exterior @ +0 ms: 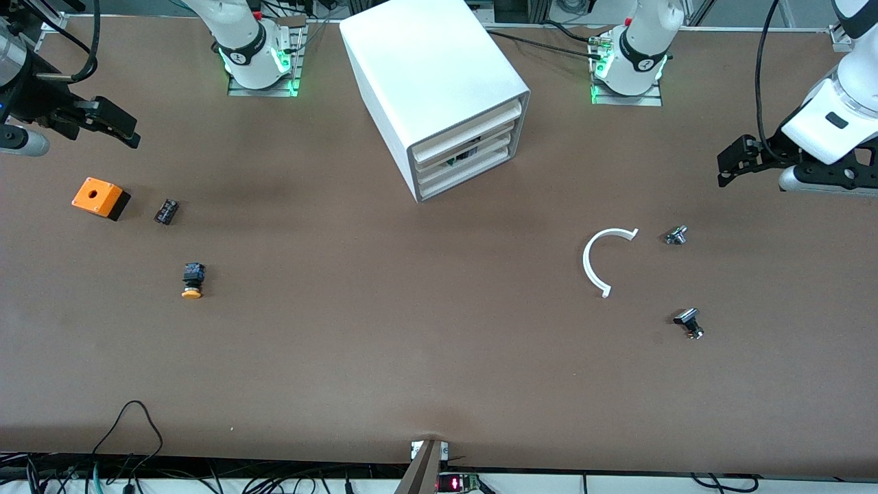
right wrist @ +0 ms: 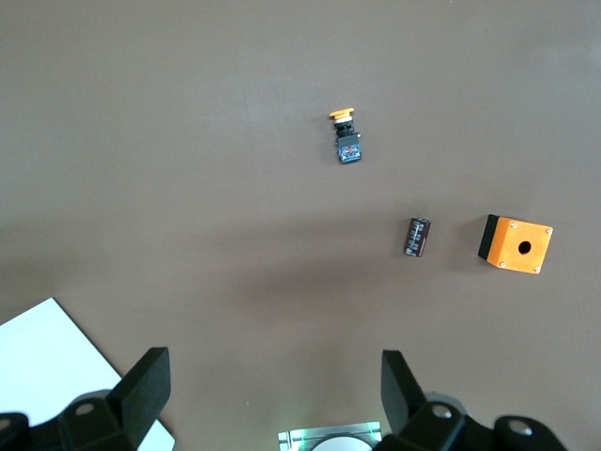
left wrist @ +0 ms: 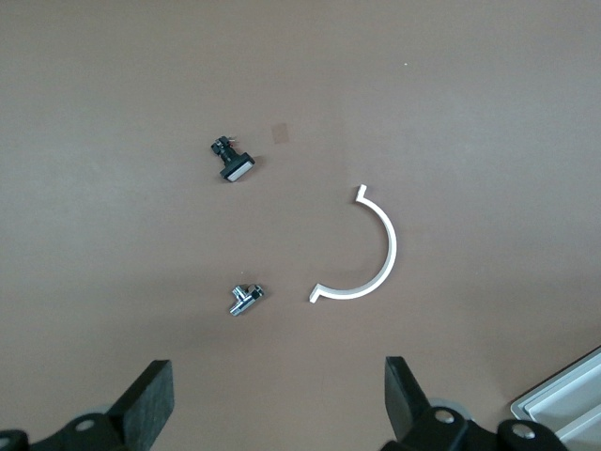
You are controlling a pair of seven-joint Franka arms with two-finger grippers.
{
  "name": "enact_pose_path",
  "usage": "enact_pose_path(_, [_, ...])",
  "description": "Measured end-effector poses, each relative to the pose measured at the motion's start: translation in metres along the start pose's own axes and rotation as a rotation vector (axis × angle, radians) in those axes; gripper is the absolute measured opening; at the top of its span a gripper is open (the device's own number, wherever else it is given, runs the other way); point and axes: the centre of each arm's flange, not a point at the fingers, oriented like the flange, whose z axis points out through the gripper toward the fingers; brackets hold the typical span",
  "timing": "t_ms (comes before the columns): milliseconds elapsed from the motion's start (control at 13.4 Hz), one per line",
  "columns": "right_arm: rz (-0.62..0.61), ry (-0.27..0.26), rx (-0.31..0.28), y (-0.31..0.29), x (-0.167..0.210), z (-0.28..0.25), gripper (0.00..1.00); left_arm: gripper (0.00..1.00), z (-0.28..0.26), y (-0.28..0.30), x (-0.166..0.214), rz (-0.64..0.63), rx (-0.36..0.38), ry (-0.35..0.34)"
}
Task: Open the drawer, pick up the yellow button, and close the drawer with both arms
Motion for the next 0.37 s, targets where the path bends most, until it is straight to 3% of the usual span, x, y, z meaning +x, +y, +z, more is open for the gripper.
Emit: enact_pose_path(373, [0.000,0.004,0.004,-0.0004,0.0005,-0.0003,1.00,0.99,0.0018,0.0055,0.0009,0.002,0.000,-0.007])
